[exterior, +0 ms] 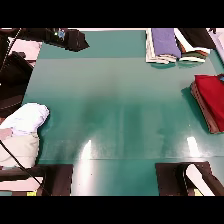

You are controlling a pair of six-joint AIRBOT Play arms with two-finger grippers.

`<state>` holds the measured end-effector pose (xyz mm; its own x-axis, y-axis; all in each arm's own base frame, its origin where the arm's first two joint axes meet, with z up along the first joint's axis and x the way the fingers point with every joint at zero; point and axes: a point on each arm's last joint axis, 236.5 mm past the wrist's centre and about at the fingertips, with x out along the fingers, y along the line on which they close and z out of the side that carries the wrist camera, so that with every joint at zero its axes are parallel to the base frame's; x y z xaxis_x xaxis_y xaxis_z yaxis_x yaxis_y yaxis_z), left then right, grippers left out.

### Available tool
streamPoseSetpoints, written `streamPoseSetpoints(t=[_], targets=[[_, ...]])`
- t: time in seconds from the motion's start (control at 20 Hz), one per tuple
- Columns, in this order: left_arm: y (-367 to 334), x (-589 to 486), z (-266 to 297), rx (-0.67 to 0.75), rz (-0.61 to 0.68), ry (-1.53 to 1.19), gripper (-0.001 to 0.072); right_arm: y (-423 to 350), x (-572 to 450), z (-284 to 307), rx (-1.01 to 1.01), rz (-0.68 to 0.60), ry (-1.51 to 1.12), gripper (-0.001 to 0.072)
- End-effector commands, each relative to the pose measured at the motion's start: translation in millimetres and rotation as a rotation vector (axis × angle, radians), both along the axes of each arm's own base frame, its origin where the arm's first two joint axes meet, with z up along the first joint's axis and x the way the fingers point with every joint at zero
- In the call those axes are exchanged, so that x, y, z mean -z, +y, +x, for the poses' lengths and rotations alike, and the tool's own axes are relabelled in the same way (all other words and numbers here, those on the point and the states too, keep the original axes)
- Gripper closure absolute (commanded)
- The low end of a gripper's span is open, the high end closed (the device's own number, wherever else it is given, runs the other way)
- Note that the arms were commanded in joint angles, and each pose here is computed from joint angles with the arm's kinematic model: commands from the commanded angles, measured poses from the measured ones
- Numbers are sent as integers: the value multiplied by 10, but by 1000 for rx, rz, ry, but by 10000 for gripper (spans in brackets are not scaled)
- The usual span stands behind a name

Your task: Fold the shirts.

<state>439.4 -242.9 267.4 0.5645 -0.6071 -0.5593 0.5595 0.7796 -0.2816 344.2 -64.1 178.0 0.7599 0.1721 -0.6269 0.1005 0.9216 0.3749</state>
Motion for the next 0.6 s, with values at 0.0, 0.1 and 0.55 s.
streamPoseSetpoints(t=[0.0, 0.1, 0.55], targets=[[0, -11, 4, -2, -3, -3, 681, 1084, -53, 73, -297, 35, -22, 120], [0, -12, 5, -2, -3, -3, 680, 1522, -5, 65, -416, 39, -17, 172], [0, -14, 4, -2, -3, -4, 680, 2300, 244, 13, -618, 59, 35, 692]])
